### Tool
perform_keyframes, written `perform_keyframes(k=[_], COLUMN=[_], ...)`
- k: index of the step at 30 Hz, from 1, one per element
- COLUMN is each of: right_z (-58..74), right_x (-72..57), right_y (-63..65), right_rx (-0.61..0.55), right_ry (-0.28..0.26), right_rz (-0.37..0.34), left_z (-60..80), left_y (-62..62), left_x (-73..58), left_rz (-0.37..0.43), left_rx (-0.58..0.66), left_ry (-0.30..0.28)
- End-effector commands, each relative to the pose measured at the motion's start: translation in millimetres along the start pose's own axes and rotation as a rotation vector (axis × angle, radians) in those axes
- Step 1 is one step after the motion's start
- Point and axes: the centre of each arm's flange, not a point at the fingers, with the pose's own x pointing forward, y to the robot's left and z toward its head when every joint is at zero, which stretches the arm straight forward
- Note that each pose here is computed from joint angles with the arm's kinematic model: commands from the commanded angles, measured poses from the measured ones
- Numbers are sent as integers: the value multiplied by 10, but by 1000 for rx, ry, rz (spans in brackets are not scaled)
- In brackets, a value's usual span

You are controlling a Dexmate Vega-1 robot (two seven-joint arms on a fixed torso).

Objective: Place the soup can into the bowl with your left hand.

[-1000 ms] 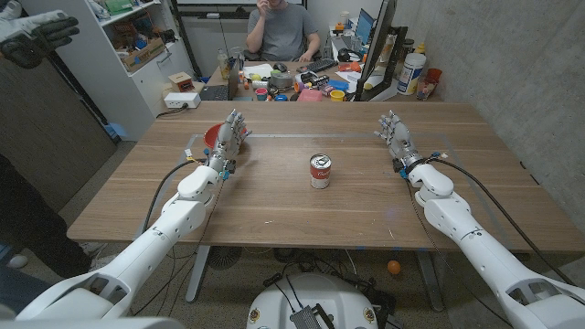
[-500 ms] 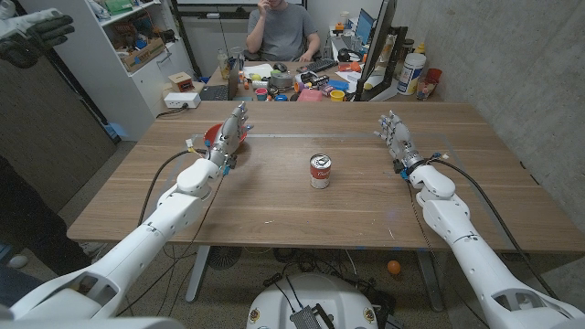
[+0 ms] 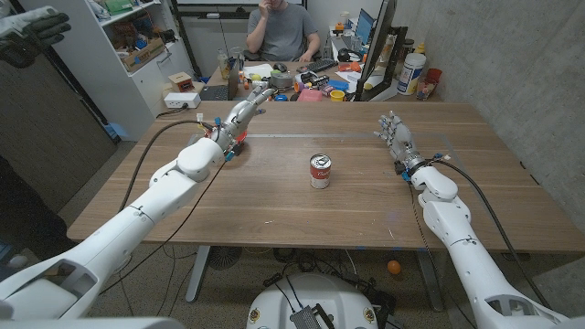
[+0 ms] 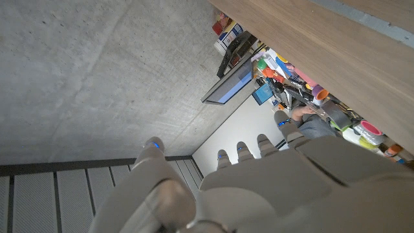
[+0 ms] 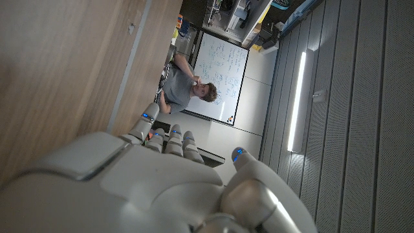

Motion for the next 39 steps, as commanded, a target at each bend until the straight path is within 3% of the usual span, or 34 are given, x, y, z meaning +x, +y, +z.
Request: perform_keyframes(k=[1,7,13,29,39], right_z=[30,11,7,-29,-32], right_x=[-49,-63,-56,-18,-16], right_y=[-28,-74,-90,-125,-157], right_rx=[-8,-4,-1,7,10], right_ry=[-17,-23,-32,-39,-44], right_rz=[5,1,0,-4,-14], left_z=[626,932,1149,1596,1803], left_y=[-122,-201,-250,-427,-556], left_x=[105,181,243,339,376], left_rz=[-132,-169,-198,-314,-410], left_rx=[262,369,449,658,761], left_ry=[-81,-147,-182,-257,-289])
